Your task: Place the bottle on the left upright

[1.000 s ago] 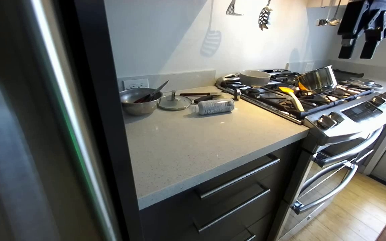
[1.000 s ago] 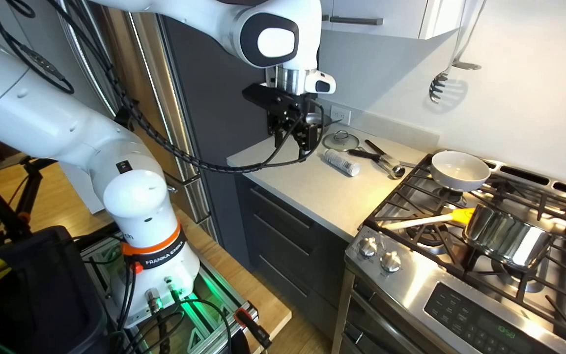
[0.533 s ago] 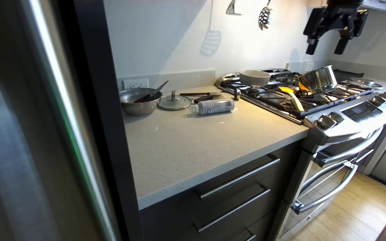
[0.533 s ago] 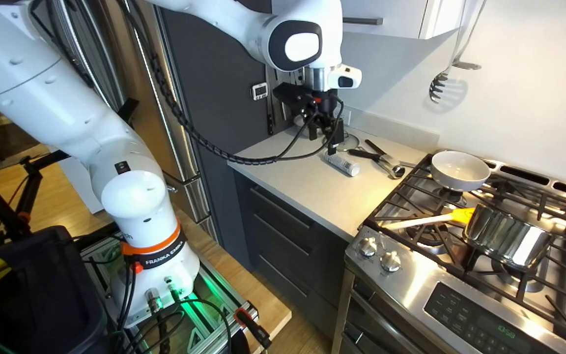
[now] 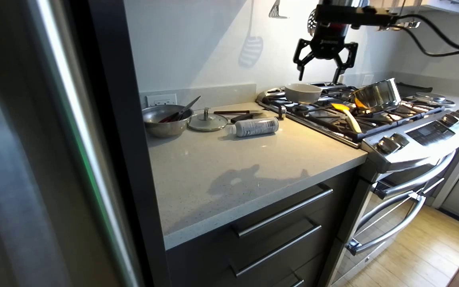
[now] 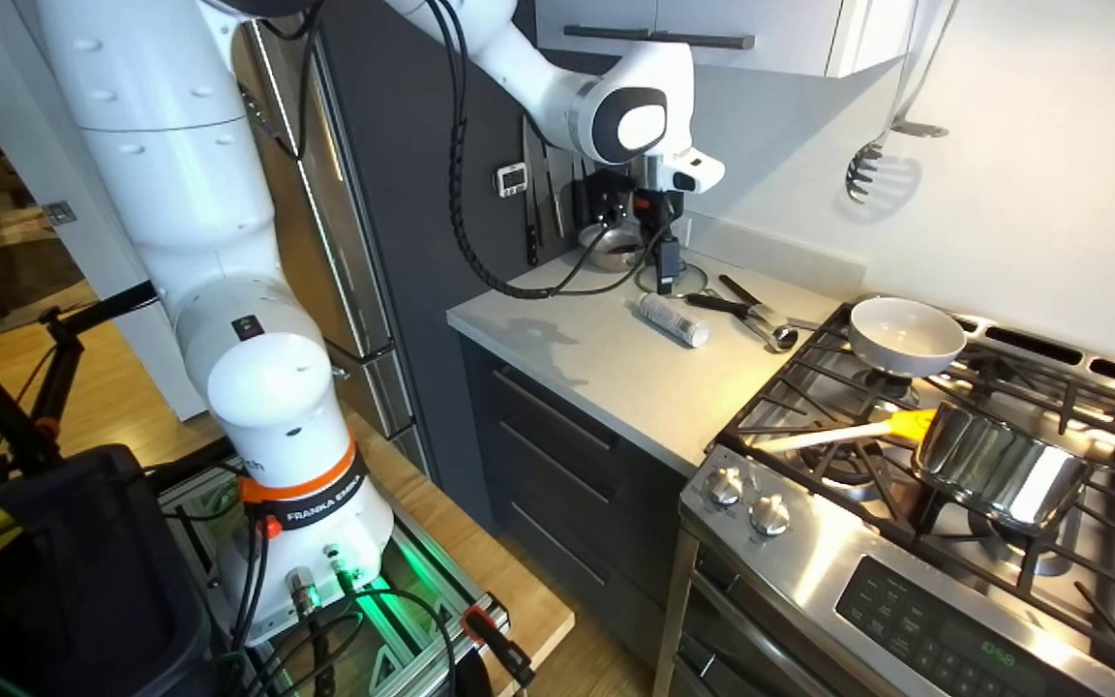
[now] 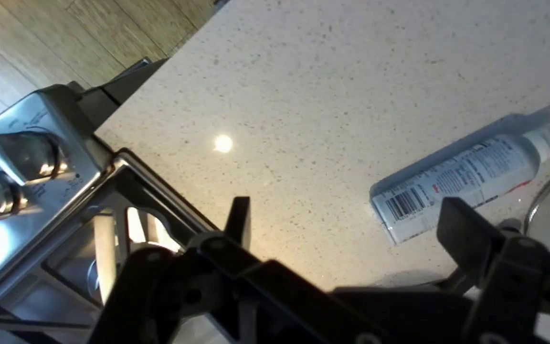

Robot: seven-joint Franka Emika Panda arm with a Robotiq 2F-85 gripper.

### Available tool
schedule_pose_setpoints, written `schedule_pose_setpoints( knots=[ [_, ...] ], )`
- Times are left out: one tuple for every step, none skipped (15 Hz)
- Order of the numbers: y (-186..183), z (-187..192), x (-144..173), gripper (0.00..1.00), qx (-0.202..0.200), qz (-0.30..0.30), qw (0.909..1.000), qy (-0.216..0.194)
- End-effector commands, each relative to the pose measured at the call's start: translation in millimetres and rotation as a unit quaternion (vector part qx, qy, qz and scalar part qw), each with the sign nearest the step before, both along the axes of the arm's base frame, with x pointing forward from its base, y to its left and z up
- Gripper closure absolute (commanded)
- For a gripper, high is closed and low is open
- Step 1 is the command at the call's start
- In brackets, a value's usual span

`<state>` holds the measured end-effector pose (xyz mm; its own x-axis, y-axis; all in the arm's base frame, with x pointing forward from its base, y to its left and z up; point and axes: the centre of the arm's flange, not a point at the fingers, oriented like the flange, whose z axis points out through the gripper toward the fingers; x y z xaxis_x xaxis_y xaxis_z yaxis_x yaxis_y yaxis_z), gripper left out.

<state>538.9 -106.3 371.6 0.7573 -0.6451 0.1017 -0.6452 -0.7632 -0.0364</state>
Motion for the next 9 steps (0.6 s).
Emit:
schedule_pose_setpoints(
  knots=[
    [12, -25, 53, 0.00, 0.023, -0.058, 0.9978, -0.021],
    [10, -13, 24, 0.00, 0.009, -0.032, 0.9994, -0.011],
    [13, -18, 31, 0.00, 0.010, -0.032, 0.9994, -0.011],
    [14, -20, 32, 0.00, 0.010, -0.031, 0.9994, -0.009],
    [13, -19, 32, 0.00, 0.010, -0.031, 0.9994, -0.010],
    [12, -17, 31, 0.00, 0.009, -0.032, 0.9994, -0.012],
    [11, -14, 31, 0.00, 0.009, -0.033, 0.9993, -0.014],
    [10, -13, 30, 0.00, 0.009, -0.034, 0.9993, -0.015],
    [9, -19, 33, 0.00, 0.016, -0.050, 0.9985, -0.017]
  ],
)
